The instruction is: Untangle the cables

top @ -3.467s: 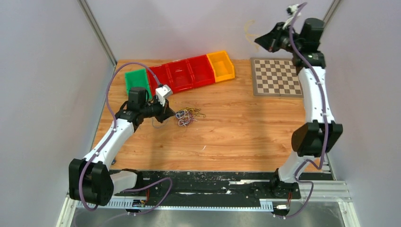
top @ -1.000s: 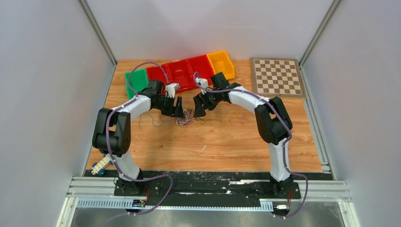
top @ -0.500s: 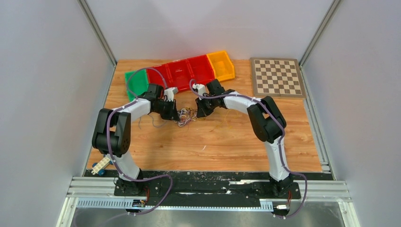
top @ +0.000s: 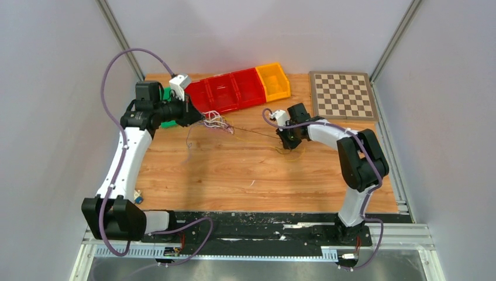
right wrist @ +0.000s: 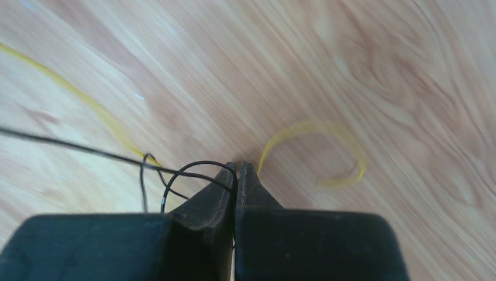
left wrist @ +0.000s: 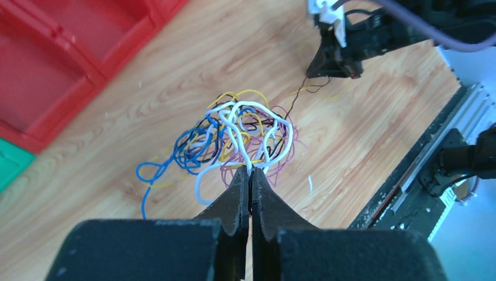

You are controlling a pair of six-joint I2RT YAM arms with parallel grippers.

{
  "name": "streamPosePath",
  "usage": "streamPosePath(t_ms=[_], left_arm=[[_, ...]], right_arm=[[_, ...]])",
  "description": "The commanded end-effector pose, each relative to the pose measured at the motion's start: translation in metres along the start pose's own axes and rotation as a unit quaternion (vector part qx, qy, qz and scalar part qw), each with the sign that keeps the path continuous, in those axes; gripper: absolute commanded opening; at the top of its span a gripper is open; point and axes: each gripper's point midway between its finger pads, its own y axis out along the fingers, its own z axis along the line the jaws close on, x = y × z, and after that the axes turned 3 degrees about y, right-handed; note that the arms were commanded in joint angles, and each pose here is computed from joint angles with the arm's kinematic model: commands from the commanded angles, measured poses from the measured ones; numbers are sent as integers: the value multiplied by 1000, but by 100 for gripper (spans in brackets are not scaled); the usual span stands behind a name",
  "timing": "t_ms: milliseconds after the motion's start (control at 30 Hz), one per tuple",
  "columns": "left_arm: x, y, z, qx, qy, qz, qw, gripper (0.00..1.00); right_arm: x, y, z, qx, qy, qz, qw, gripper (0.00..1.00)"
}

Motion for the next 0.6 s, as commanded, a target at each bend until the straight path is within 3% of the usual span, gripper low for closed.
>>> streamPosePath(t_ms=[0,267,567], left_arm=[[40,-40,-5,17,14,-51,998,0],[116,-115,36,124,10,-169,978,0],[161,-170,68,203,14,-233,951,0]], right_arm=[[-44,-32,-60,-95,-24,56,994,0],[-114,-74,-126,-160,-1,107,981,0],[-171,-108,-172,-199,38,131,970,0]])
